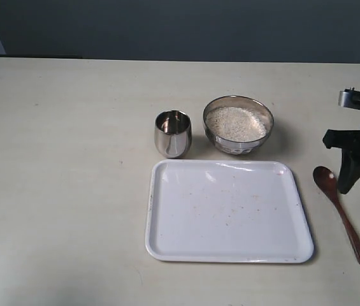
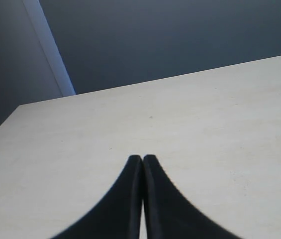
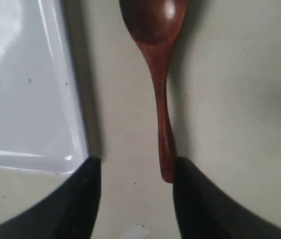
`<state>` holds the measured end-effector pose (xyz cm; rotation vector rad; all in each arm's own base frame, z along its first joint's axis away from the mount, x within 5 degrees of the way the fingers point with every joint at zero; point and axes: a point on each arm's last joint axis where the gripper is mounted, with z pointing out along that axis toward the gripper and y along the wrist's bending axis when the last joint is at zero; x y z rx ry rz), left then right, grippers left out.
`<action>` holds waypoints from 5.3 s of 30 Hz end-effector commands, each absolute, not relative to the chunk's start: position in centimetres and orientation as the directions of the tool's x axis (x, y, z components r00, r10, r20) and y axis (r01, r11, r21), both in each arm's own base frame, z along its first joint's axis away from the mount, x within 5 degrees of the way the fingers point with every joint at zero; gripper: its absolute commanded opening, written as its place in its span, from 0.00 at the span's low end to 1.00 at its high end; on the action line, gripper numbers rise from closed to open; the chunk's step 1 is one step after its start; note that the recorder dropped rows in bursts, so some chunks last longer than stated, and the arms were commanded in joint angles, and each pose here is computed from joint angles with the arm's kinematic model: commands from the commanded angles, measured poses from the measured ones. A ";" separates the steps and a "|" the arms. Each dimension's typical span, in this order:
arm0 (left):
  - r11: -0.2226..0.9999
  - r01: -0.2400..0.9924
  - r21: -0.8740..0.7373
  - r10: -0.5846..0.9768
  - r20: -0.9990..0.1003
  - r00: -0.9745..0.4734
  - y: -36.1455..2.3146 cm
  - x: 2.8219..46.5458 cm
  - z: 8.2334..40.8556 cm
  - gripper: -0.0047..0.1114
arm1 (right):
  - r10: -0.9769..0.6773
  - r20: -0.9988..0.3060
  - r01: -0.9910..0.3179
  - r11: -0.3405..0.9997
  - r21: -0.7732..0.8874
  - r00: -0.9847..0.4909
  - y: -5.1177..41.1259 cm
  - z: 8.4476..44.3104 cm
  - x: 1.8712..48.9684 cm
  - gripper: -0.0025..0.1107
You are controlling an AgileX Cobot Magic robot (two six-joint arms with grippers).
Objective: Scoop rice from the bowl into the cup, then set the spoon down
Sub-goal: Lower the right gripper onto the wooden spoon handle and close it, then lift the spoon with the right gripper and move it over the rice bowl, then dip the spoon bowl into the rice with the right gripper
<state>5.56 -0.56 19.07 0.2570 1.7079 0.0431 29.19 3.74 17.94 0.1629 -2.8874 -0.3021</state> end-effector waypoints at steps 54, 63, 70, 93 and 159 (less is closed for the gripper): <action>0.975 0.142 0.169 0.187 -0.974 -0.124 -0.5 5.5 19.2 0.04 | -0.230 0.272 -0.242 0.970 -0.009 -0.934 6.0 12.4 24.8 0.40; 0.975 0.142 0.169 0.187 -0.974 -0.124 -0.5 5.5 19.2 0.04 | -0.223 0.262 -0.235 0.972 -0.015 -0.939 5.9 12.0 24.6 0.40; 0.975 0.142 0.169 0.187 -0.974 -0.124 -0.5 5.5 19.2 0.04 | -0.223 0.258 -0.234 0.972 -0.015 -0.940 5.9 11.0 24.4 0.40; 0.975 0.142 0.169 0.187 -0.974 -0.124 -0.5 5.5 19.2 0.04 | -0.238 0.203 -0.253 0.966 -0.053 -0.950 5.7 15.1 25.3 0.02; 0.975 0.142 0.169 0.187 -0.974 -0.124 -0.5 5.5 19.2 0.04 | -0.704 0.675 -0.721 -0.347 -0.599 -0.222 19.2 17.0 34.9 0.02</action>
